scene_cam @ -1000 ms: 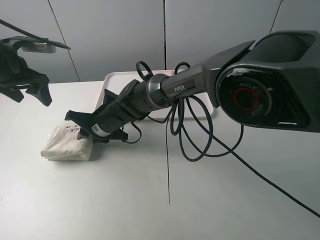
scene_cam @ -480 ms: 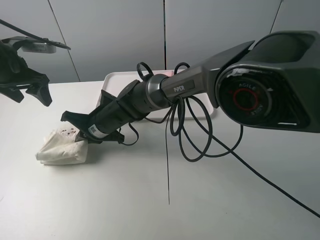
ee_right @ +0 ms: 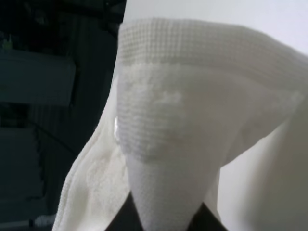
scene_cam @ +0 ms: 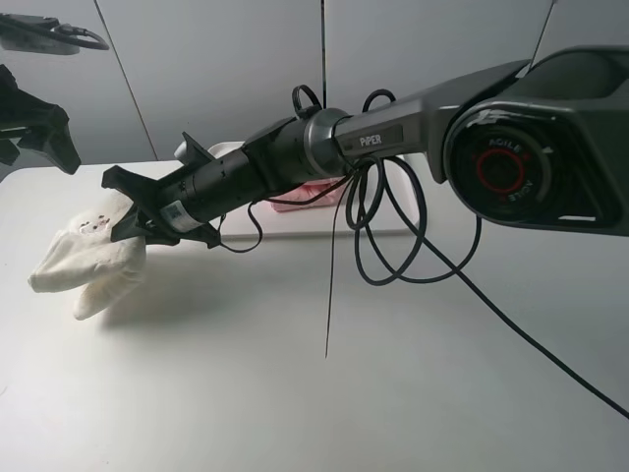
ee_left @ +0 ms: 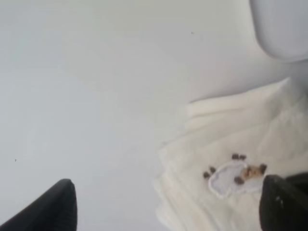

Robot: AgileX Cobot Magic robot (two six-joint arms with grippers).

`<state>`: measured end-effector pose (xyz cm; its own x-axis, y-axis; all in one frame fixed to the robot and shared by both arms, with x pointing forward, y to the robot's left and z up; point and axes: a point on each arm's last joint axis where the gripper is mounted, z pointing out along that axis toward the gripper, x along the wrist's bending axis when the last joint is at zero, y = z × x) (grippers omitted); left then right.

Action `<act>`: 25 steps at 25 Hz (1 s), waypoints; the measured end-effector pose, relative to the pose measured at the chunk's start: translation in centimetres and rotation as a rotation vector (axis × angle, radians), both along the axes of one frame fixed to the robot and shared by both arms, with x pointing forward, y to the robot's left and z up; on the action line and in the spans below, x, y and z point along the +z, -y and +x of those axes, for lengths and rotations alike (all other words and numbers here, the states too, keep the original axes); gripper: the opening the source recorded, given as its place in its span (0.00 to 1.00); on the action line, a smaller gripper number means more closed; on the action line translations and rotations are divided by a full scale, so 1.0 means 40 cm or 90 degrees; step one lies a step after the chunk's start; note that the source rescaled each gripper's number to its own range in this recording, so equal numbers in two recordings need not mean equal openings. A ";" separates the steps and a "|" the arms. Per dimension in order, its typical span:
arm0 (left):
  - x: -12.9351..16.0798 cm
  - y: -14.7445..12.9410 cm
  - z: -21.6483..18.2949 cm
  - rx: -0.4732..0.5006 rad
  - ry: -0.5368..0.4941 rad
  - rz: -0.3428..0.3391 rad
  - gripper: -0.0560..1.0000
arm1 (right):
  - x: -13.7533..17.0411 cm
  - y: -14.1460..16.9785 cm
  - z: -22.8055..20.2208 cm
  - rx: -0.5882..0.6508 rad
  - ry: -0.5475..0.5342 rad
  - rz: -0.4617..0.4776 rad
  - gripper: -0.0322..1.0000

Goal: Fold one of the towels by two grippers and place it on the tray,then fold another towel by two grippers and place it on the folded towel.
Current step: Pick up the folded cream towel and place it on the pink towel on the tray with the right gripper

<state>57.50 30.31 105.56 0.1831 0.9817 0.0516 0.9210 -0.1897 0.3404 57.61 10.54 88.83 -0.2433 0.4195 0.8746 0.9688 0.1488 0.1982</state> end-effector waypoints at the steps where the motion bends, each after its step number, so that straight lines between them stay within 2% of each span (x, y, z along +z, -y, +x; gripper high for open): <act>1: 0.011 0.000 -0.005 0.000 0.008 0.001 0.97 | 0.008 0.011 0.014 0.006 0.003 0.002 0.12; 9: 0.095 0.000 -0.029 -0.001 0.043 0.003 0.97 | 0.056 0.109 0.125 0.003 0.021 -0.014 0.12; 15: 0.097 0.000 -0.036 -0.001 0.032 0.002 0.97 | 0.137 0.151 0.194 -0.015 0.048 0.011 0.12; 19: 0.096 0.000 -0.036 -0.001 0.031 0.002 0.97 | 0.184 0.196 0.242 -0.035 0.073 0.002 0.12; 25: 0.096 0.000 -0.036 -0.003 0.031 0.003 0.97 | 0.197 0.319 0.319 -0.083 0.069 -0.020 0.12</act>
